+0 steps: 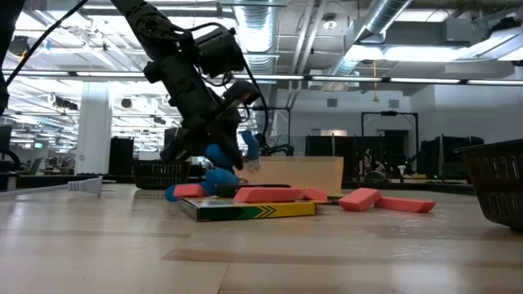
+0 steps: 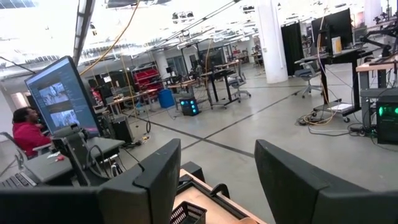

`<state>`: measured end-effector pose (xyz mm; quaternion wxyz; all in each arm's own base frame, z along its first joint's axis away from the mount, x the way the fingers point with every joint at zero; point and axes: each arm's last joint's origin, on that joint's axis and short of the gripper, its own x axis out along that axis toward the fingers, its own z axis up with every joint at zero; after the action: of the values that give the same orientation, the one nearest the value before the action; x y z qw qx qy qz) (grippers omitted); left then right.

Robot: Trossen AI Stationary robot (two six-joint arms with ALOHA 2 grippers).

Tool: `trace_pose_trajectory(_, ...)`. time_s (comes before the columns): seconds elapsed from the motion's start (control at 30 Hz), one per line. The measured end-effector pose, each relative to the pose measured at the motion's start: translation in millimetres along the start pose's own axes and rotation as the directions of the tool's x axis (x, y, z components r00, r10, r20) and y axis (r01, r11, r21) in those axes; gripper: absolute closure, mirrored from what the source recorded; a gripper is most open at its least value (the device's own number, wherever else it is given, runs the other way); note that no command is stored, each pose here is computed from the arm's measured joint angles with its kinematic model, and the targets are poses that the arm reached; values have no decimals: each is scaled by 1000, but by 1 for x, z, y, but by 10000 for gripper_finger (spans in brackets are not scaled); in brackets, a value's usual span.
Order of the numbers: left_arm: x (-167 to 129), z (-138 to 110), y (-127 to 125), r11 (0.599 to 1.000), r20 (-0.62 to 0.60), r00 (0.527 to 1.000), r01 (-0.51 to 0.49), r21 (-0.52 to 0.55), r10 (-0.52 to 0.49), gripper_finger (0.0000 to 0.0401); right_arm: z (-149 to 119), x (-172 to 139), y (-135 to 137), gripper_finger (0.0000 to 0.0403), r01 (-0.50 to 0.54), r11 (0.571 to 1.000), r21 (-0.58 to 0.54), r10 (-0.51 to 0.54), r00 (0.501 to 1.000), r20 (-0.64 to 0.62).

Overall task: Pick & Place School Supplies
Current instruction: Put the hole puncher into the top black bin

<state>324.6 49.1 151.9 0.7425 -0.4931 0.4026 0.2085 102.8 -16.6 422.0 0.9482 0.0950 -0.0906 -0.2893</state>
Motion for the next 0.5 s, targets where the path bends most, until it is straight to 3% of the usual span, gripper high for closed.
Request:
trace_pose_trajectory(0.27, -33, 10, -10, 996, 112, 991, 62, 57, -68, 359, 0, 0, 0, 205, 0, 1000, -6, 0, 1000, 1)
trace_pose_trajectory(0.5, -81, 19, -20, 976, 270, 952, 94, 199, -146, 360, 2, 0, 0, 205, -1, 1000, 6, 1, 1000, 22)
